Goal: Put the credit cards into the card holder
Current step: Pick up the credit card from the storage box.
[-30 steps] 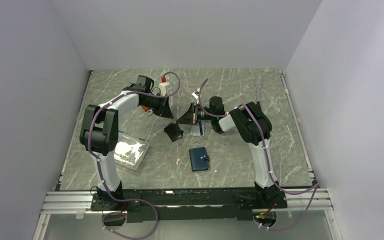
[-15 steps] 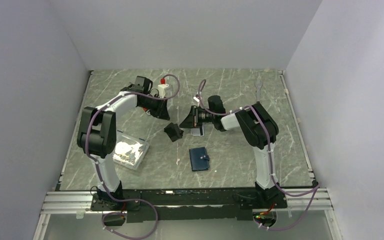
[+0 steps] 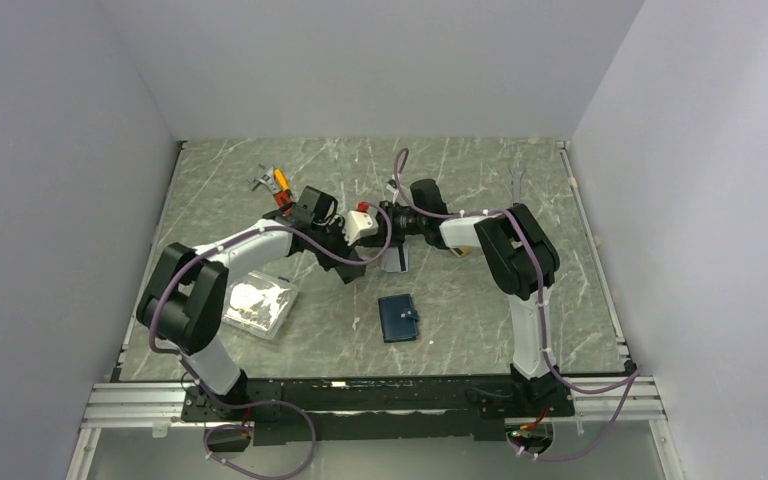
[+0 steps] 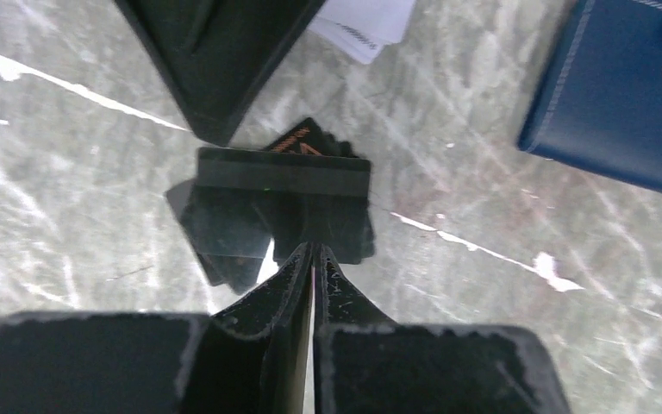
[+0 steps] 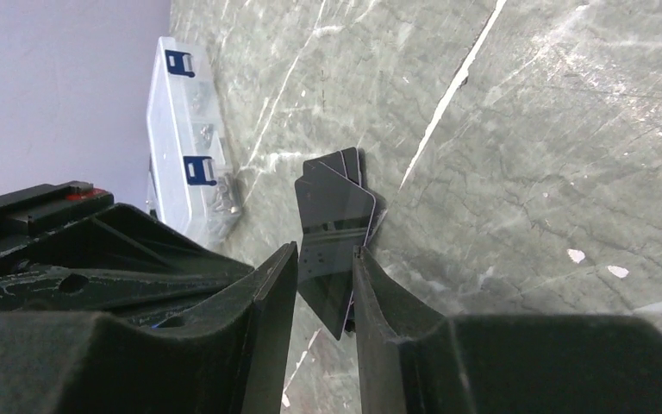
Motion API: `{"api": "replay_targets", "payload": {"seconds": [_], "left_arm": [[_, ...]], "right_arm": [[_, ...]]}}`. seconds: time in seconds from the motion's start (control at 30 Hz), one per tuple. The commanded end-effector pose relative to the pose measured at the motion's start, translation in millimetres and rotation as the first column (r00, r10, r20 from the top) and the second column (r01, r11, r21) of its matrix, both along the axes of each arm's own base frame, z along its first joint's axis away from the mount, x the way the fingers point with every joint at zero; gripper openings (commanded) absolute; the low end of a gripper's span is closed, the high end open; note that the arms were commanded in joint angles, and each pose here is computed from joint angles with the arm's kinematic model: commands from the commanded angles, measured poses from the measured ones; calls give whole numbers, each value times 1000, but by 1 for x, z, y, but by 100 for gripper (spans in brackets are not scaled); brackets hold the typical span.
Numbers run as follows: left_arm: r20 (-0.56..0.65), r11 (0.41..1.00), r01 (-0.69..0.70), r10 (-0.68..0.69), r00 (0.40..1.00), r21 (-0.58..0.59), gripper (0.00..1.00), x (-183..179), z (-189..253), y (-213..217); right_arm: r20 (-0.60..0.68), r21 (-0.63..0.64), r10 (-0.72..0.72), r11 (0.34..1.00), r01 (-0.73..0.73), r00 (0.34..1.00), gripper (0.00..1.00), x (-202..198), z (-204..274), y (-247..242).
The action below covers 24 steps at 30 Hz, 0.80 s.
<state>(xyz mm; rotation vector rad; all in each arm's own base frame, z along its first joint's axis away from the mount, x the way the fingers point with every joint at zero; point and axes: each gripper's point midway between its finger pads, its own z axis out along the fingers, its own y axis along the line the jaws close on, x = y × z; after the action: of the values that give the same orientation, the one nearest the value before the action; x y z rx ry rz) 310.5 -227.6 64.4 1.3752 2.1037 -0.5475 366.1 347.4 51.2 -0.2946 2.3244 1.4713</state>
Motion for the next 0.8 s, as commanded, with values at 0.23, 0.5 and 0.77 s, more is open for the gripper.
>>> {"api": "replay_targets", "payload": {"seconds": [0.23,0.5,0.77], "left_arm": [[200,981,84,-118,973,175,8,7,-14,1],[227,958,139,-198,954,251,8,-7,-25,4],[243,942,159,-236,941,296,6,-9,-33,-1]], "right_arm": [[6,16,-26,1000,26,1000,28,17,9,1],[11,6,-17,1000,17,1000,35,22,10,3],[2,11,2,1000,-2,1000,41,18,9,4]]}}
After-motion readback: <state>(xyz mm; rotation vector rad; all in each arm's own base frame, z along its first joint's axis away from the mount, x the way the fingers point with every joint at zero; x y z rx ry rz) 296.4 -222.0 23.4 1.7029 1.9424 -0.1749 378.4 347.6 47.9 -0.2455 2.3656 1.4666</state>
